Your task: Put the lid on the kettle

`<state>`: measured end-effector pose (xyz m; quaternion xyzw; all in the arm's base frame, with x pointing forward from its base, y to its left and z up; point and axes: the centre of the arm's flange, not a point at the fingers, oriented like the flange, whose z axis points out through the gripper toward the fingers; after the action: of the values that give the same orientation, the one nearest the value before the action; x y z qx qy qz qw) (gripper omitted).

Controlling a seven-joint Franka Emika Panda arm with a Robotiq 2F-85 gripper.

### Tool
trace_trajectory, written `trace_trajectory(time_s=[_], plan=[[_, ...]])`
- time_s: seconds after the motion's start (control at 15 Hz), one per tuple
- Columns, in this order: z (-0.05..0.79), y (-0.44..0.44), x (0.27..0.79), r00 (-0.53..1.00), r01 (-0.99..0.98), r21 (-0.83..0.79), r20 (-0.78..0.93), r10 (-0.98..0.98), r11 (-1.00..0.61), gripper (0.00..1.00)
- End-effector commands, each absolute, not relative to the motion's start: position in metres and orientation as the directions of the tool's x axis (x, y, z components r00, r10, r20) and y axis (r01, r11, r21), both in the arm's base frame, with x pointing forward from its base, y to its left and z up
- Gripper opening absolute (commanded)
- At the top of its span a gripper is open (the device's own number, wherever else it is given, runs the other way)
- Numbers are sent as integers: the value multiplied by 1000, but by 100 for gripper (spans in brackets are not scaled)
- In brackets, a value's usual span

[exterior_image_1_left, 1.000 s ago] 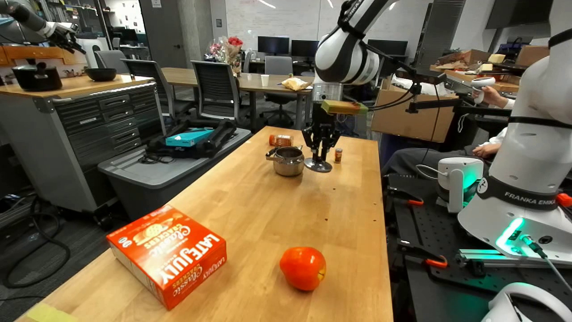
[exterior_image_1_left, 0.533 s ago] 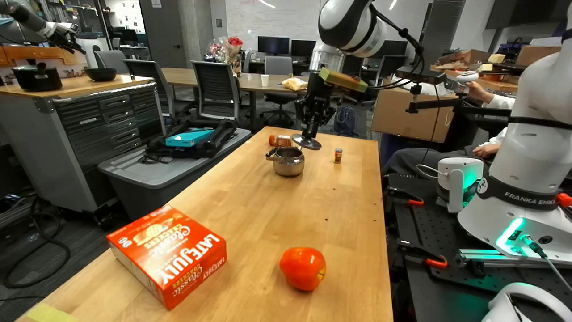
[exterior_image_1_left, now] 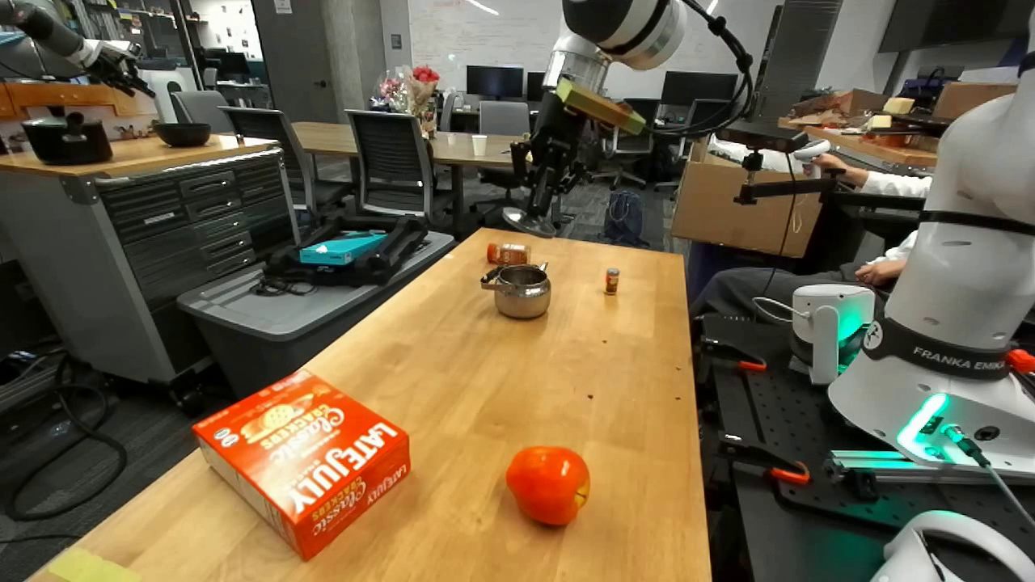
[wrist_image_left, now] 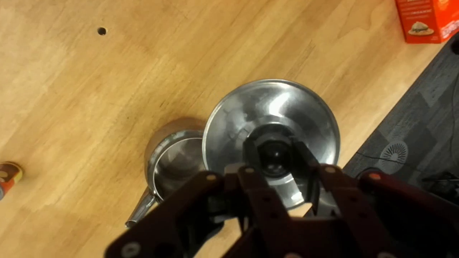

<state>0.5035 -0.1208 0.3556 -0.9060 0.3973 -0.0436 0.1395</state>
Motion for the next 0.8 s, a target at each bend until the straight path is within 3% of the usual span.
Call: trace_trajectory(time_s=[0.0,0.73], plan=[[367,-125,536,641,-750,-267,-66,-765,-605,7],[335,-147,590,550,-834,-171,-180,-815,-525,7]])
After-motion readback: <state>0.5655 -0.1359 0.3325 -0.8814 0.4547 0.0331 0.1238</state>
